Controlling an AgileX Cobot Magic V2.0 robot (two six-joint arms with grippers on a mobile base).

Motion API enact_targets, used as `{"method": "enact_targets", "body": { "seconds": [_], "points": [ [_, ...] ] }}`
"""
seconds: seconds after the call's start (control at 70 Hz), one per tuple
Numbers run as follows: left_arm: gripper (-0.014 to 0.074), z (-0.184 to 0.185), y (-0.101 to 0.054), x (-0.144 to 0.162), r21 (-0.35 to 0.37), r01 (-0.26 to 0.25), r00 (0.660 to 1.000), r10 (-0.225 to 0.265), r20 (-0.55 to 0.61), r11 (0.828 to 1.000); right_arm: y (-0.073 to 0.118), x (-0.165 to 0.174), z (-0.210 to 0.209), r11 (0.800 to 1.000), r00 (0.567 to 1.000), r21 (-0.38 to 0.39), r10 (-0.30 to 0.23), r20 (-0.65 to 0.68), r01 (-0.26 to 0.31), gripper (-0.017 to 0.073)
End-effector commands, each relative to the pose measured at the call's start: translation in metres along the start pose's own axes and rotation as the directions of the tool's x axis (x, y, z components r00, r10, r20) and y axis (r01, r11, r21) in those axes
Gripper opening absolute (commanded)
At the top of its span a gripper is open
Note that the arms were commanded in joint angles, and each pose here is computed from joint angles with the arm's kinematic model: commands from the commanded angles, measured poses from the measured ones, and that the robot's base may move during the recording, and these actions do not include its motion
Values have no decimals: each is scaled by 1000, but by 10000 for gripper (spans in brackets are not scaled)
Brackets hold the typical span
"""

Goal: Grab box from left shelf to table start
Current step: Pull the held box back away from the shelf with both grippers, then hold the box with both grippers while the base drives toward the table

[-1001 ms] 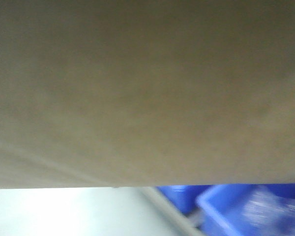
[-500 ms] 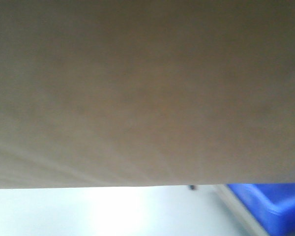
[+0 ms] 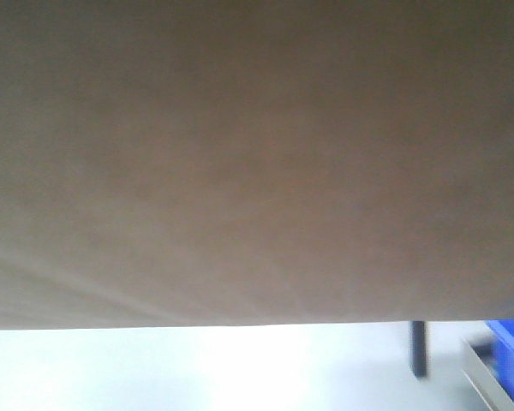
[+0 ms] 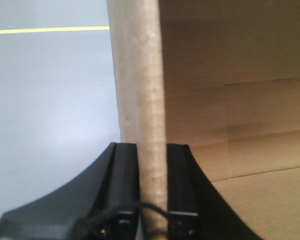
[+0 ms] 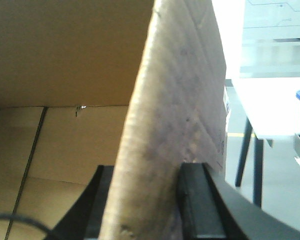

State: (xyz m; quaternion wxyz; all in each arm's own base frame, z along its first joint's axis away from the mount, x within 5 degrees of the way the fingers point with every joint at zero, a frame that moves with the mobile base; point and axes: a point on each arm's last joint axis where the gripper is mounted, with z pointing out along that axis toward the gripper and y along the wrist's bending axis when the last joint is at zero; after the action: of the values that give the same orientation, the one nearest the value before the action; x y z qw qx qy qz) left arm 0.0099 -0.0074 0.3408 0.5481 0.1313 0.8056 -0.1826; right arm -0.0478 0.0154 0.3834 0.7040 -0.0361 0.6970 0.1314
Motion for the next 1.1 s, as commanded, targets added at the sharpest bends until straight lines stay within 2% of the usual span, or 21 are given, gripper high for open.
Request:
{"method": "enact_targets", "body": {
  "seconds": [0.0, 1.086],
  "points": [
    [-92, 0, -3, 4, 41, 1, 997, 2, -71, 999, -4, -16, 1, 997, 992, 62, -62, 110, 55, 59],
    [-92, 0, -3, 4, 40, 1, 997, 2, -71, 999, -4, -16, 1, 997, 992, 62, -62, 110, 55, 59]
  ]
}}
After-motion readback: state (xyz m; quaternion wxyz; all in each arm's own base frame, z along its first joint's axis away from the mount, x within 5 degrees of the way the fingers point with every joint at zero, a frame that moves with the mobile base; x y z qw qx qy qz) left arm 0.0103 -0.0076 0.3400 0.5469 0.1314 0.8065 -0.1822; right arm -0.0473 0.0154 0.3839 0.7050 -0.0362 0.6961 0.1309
